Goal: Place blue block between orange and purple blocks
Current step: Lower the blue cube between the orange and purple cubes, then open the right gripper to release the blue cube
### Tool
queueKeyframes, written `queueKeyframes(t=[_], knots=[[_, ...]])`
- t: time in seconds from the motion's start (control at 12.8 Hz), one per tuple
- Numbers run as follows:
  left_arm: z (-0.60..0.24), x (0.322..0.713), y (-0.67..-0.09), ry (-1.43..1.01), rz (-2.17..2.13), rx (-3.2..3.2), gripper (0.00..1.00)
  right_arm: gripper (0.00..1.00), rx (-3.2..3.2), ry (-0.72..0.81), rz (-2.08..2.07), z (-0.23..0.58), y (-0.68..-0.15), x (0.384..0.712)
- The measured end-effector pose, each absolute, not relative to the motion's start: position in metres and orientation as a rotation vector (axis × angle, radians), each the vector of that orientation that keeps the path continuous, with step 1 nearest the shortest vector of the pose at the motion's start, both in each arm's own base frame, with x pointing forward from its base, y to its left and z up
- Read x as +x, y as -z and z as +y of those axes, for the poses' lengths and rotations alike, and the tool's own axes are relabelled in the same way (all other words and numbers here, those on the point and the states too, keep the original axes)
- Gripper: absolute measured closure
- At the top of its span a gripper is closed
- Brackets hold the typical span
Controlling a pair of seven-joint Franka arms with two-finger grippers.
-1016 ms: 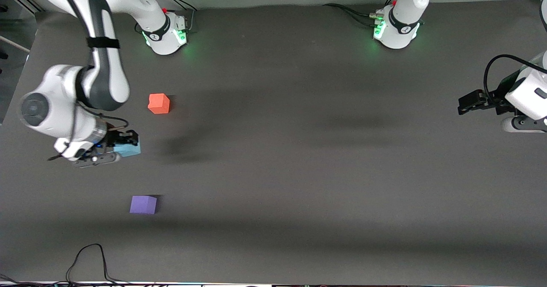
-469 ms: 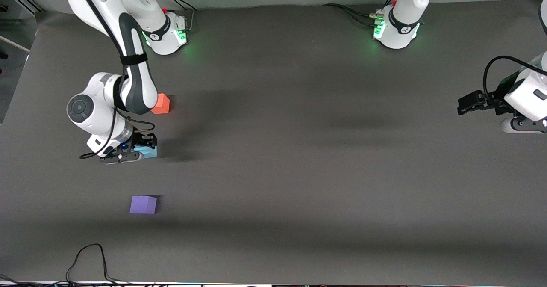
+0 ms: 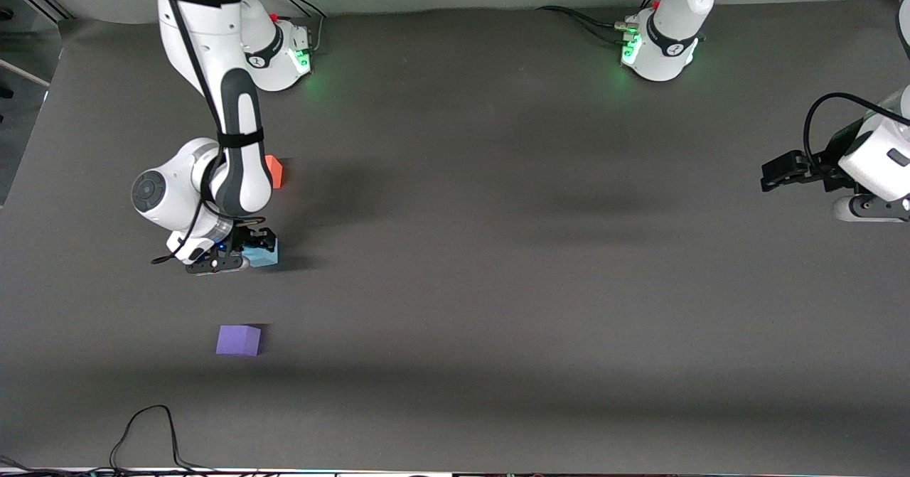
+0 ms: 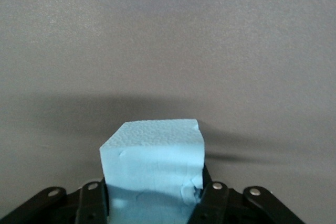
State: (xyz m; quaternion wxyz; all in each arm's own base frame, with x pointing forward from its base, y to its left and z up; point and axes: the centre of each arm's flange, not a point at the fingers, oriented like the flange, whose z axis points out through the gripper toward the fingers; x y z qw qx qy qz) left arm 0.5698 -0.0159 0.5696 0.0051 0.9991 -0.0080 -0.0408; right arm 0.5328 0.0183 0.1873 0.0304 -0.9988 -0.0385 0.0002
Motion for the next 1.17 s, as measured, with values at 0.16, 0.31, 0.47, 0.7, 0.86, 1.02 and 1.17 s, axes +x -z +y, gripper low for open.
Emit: queueKeyframes(t=[0.16,0.31,0.47,0.7,0.86,1.02,1.17], knots=[[-0.0158,0.5698,-0.5696,0.127,-0.025,3.129,0.0,0.44,-3.079,0.002,-0.12,0.0178,-0.1877,0.5331],[-0.0158,0.5698,-0.5696,0.127,-0.025,3.129,0.0,0.45,-3.079,0.002,-0.121,0.0177,-0.1877,0.5332],[-0.0157,0.5699,-0.5696,0.127,-0.025,3.129,0.0,0.37,-3.079,0.001,-0.121,0.0177,-0.1874,0.5331],[-0.0157,0.57,-0.5697,0.125,-0.024,3.129,0.0,0.06,-3.094,-0.015,-0.121,0.016,-0.181,0.5317],[-0.0157,0.5701,-0.5696,0.125,-0.025,3.129,0.0,0.0,-3.096,-0.016,-0.12,0.0163,-0.1795,0.5319],[-0.0157,0.5702,-0.5693,0.126,-0.025,3.129,0.0,0.0,-3.094,-0.008,-0.119,0.0174,-0.1808,0.5336],[-0.0157,0.5703,-0.5691,0.127,-0.025,3.129,0.0,0.0,-3.091,0.004,-0.128,0.0209,-0.1831,0.5368]])
